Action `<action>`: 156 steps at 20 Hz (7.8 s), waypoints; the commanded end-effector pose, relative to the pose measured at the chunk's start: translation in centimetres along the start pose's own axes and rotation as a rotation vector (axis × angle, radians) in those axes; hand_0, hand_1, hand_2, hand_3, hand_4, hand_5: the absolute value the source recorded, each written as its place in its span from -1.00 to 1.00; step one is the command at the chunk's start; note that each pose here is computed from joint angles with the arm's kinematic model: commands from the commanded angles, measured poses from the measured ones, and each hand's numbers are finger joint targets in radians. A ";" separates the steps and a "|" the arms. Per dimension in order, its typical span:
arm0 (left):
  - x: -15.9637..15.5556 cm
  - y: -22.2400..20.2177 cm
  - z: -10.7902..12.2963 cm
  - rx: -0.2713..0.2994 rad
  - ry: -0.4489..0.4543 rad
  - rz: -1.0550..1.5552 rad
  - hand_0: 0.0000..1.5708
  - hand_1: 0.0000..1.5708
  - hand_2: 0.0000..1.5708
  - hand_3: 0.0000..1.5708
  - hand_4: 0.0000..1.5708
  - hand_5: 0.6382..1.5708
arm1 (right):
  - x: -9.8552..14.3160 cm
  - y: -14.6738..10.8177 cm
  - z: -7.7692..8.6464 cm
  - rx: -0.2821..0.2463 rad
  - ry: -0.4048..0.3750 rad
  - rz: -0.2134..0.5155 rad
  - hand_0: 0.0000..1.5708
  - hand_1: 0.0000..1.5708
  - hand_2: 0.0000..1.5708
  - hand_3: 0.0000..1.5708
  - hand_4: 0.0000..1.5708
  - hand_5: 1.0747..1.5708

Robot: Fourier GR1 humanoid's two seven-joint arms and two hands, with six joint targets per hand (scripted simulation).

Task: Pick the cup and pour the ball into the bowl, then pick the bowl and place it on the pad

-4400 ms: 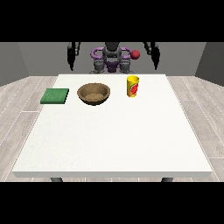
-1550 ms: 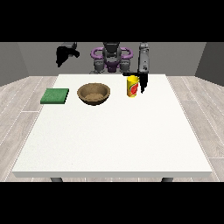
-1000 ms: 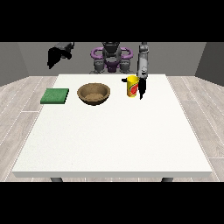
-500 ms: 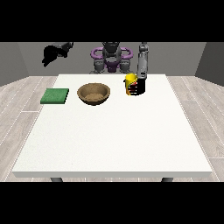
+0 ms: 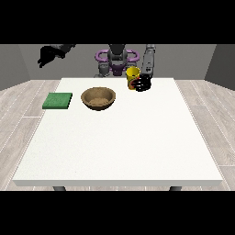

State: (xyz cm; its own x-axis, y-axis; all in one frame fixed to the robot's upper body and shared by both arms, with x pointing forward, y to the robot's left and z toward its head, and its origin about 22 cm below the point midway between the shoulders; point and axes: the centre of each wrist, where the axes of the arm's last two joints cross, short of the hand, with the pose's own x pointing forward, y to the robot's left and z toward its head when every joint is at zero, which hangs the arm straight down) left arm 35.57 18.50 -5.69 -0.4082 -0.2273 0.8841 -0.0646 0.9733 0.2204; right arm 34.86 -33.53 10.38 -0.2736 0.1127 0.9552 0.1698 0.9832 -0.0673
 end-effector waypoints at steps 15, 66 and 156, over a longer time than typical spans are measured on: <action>6.1 -2.2 -9.3 -0.011 -0.129 -0.603 0.81 0.81 1.00 1.00 0.92 0.33 | 1.2 0.0 -2.2 0.078 -0.082 -0.033 -1.00 -1.00 -0.54 -0.13 -0.30 0.99; 16.0 -10.5 -12.6 -0.255 -0.475 -1.365 0.85 0.85 1.00 1.00 0.70 0.61 | -5.2 -5.2 -0.1 -0.001 0.133 0.083 -1.00 -1.00 -0.54 -0.19 -0.28 0.97; 24.3 34.1 -13.9 -0.008 -0.043 0.526 -1.00 -1.00 -1.00 -1.00 -1.00 1.00 | -4.5 -4.7 -3.0 -0.044 0.393 0.165 1.00 1.00 1.00 0.23 0.50 0.96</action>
State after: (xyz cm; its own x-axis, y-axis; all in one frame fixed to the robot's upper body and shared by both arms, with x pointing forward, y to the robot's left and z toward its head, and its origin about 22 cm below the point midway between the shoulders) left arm 36.96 44.33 27.58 -0.3922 0.2924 0.8722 0.1901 0.9534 -0.2342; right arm 38.58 -36.05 5.03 0.1486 0.1095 0.9828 0.2392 0.9603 -0.1432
